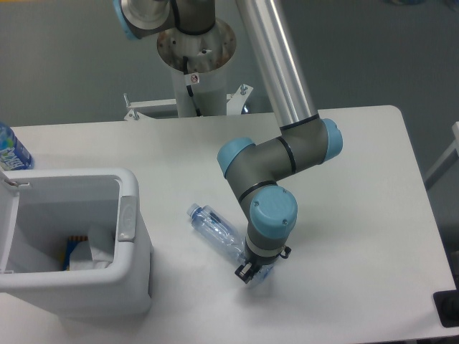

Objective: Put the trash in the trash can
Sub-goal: 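Close the gripper on the bottle's bottom end, adjusting the grip, then lift the bottle and carry it over the trash bin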

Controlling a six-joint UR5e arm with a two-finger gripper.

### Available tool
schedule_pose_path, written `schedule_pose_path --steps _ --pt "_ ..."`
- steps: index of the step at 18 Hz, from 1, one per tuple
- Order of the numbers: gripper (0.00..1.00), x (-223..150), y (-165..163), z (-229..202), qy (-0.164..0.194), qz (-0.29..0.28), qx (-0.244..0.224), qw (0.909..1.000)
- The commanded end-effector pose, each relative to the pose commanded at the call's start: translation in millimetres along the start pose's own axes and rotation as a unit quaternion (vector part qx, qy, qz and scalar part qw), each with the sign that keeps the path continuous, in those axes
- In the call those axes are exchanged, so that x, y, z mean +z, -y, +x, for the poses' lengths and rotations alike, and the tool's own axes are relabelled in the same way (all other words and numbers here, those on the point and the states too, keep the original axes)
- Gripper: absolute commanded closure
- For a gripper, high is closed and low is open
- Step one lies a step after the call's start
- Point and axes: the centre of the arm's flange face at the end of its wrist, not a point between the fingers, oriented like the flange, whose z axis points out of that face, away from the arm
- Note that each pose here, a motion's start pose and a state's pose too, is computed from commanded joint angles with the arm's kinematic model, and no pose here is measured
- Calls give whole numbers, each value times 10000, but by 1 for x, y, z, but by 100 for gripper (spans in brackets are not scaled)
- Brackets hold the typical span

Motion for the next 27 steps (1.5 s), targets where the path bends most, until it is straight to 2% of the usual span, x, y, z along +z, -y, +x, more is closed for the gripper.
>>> schedule_pose_path --steps 13,22,27 --pt "41 -35 5 3 -124 263 33 9996" --pt "41 -114 23 5 -387 901 35 9952" --pt "41 -181 39 -4 -611 1438 -9 9877"
